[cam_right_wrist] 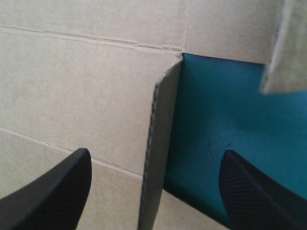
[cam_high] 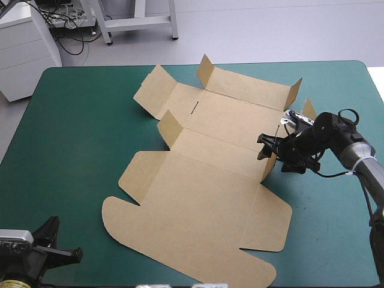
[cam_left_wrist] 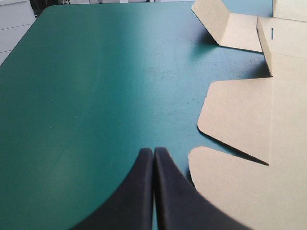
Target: Fold the box
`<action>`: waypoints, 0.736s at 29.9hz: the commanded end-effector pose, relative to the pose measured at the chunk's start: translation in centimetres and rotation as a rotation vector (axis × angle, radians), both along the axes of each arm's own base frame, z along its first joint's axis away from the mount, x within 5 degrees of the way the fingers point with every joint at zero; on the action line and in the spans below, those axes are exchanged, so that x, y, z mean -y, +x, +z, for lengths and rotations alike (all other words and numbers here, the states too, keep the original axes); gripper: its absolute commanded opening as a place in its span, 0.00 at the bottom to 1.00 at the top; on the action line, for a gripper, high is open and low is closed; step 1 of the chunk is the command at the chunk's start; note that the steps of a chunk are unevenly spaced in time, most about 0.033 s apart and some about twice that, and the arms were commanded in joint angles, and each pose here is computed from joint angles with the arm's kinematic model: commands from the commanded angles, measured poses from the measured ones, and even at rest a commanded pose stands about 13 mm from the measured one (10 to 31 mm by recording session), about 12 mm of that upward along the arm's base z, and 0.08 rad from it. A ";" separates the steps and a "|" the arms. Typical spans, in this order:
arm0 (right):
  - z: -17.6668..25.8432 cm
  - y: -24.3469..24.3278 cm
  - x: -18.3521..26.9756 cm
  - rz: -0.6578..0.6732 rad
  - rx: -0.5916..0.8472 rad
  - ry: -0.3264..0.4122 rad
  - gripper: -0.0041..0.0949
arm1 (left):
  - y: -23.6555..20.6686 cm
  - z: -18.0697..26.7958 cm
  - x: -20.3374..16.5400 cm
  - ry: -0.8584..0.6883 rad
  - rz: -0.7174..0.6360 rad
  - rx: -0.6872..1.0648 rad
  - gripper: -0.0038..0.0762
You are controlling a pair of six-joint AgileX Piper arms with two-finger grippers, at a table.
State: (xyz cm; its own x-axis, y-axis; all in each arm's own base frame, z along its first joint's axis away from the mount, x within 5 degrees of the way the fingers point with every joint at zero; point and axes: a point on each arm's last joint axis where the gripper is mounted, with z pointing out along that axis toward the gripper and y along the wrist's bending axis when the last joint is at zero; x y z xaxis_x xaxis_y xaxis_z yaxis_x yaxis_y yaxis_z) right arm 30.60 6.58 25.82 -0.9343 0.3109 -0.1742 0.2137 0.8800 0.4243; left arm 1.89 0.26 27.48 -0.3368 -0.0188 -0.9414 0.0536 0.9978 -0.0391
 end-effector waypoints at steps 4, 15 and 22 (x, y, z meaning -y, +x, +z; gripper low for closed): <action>1.2 1.0 -0.5 -0.008 0.082 0.062 0.65 | 0.3 1.2 0.1 -0.006 -0.002 0.075 0.01; 2.2 1.7 -0.8 0.076 0.066 0.044 0.04 | 0.3 1.2 0.1 -0.006 -0.002 0.075 0.01; 4.0 1.9 -0.7 0.165 0.070 0.003 0.04 | 0.3 1.2 0.1 -0.006 -0.002 0.075 0.01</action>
